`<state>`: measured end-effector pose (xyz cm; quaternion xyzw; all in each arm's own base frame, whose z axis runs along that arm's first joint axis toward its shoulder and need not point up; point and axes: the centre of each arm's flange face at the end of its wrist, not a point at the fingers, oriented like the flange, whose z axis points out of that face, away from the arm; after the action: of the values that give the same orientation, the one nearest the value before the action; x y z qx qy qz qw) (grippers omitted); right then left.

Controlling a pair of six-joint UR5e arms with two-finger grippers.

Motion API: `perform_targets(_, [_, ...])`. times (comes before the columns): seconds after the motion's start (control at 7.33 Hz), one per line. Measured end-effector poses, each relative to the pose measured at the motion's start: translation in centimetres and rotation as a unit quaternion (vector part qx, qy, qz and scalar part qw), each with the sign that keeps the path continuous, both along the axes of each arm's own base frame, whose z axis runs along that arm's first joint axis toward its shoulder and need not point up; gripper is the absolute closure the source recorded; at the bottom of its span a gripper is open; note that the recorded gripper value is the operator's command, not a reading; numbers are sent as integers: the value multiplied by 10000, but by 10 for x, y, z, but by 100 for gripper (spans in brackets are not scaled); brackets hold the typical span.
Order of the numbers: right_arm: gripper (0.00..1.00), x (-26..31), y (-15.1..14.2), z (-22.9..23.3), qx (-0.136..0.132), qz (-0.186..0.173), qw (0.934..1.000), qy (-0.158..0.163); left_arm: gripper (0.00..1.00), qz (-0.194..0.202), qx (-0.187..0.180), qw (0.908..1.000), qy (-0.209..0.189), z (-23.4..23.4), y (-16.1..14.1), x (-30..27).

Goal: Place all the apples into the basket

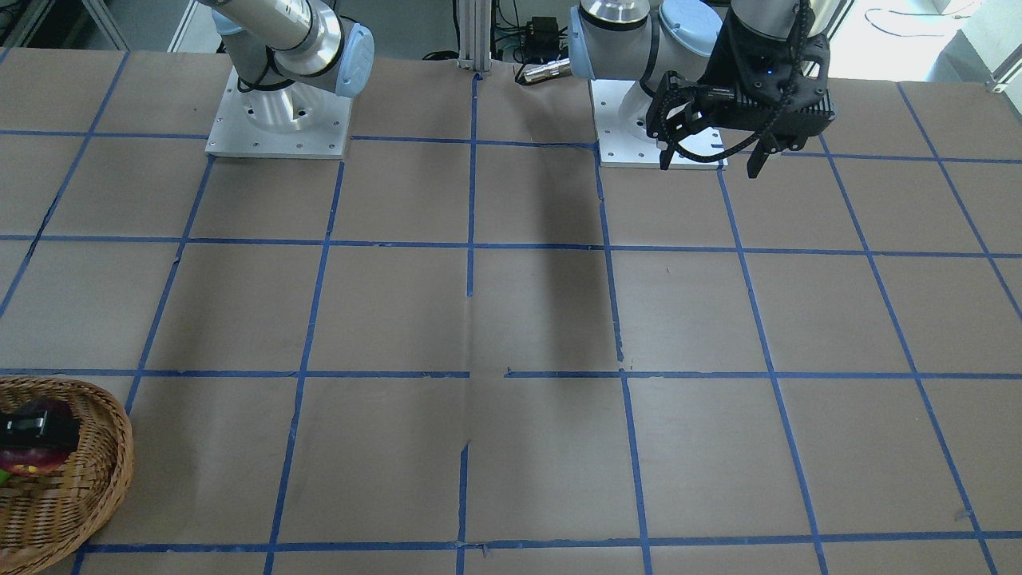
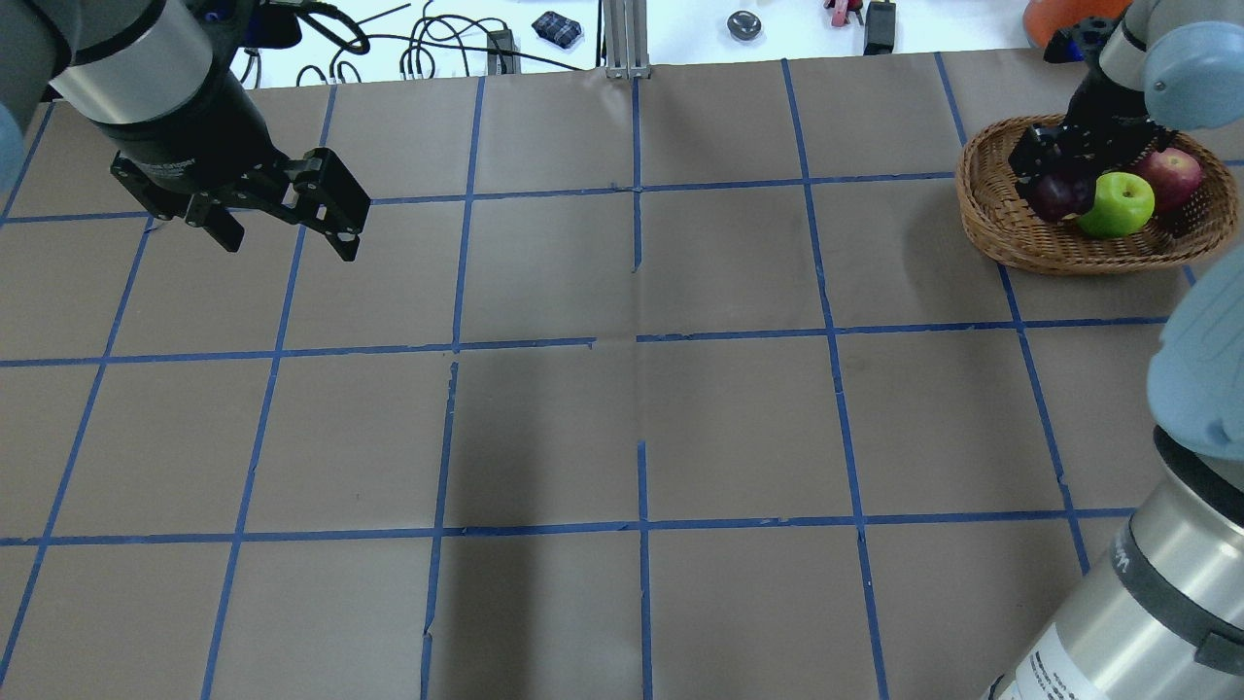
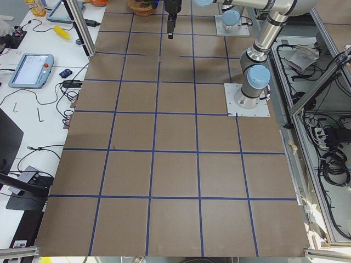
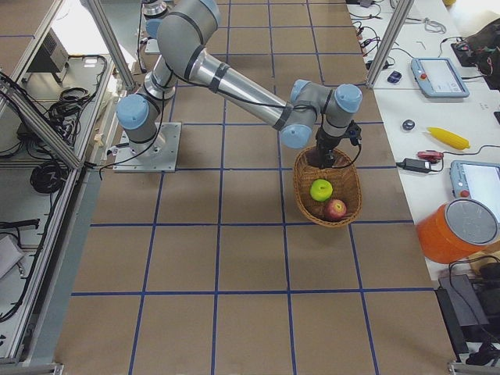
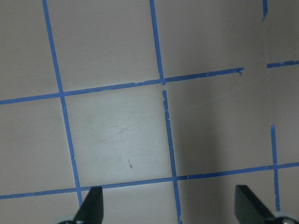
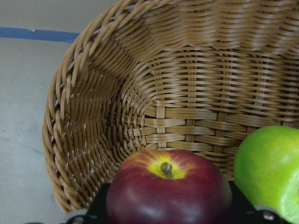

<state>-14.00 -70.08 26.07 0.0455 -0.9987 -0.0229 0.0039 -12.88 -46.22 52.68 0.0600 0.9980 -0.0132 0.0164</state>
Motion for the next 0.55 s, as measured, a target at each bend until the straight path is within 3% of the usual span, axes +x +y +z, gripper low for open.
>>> perform_targets(0.14, [7,-2,-4,-12,-30,-15,10000,15,0,0,0,10000,0,0,0,0])
perform_targets(0.27, [0,-3,-6,-18,-57,-22,10000,28,0,1,1,10000,-1,0,0,0])
perform_targets(0.55, [0,-4,-5,-15,-24,-32,10000,37,0,6,4,10000,-3,0,0,0])
